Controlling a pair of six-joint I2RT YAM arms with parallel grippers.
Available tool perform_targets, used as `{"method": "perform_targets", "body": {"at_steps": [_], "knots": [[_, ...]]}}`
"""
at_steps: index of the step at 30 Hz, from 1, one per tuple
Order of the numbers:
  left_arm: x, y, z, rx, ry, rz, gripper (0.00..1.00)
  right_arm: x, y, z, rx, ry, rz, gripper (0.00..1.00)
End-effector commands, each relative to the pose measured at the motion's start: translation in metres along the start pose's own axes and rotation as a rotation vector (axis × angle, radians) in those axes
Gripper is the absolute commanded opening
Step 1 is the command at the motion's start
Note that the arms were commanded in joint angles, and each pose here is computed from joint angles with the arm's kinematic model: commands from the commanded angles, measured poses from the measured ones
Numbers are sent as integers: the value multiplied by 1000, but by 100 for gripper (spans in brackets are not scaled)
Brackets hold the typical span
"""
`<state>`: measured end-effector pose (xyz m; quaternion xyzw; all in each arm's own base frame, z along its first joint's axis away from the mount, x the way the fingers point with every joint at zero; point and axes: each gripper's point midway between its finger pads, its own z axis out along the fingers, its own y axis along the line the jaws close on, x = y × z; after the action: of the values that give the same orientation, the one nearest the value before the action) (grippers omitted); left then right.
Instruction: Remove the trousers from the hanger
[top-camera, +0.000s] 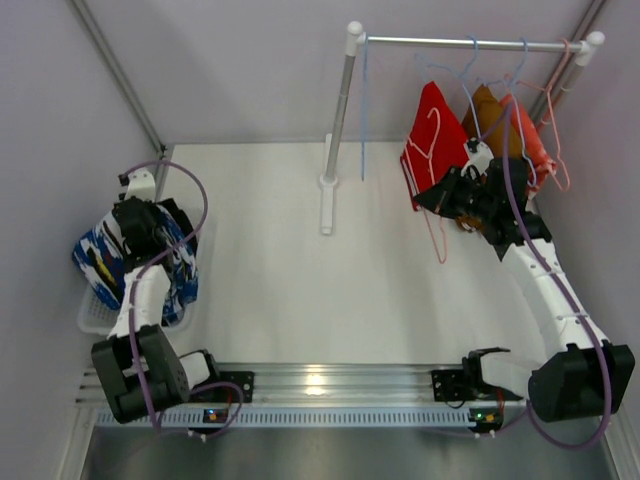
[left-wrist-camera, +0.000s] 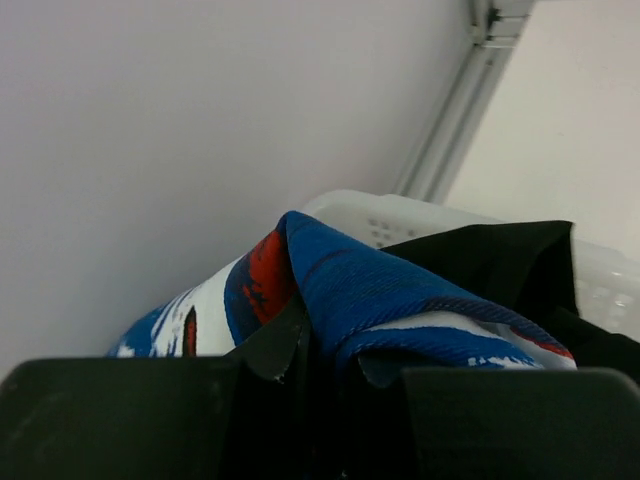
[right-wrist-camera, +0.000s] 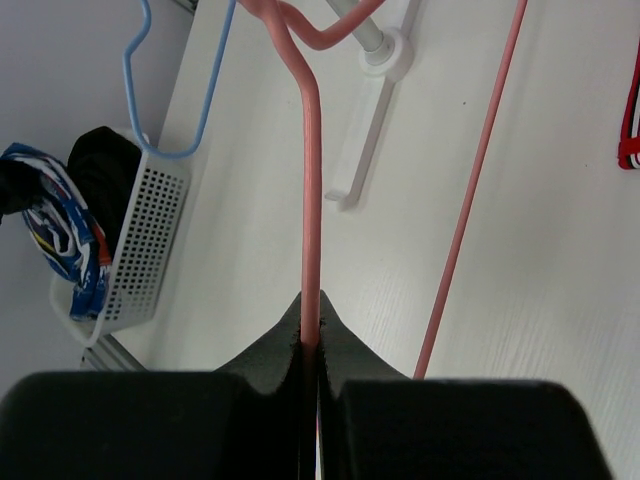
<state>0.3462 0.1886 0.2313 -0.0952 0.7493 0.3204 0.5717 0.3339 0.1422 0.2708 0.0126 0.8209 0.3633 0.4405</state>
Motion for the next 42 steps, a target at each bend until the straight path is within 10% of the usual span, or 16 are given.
{"method": "perform_targets", "body": {"at_steps": [1, 12, 24, 42], "knots": [[-53, -28, 18, 151, -180, -61, 0, -22, 12, -11, -14, -63, -58, 0], [-8, -127, 18, 678, 29, 15, 16, -19, 13, -17, -8, -77, -46, 0], [-52, -117, -56, 867, 60, -28, 97, -24, 25, -33, -28, -119, -108, 0], [-168, -70, -157, 1049, -26, -156, 99, -58, 72, -60, -115, -201, -98, 0]]}}
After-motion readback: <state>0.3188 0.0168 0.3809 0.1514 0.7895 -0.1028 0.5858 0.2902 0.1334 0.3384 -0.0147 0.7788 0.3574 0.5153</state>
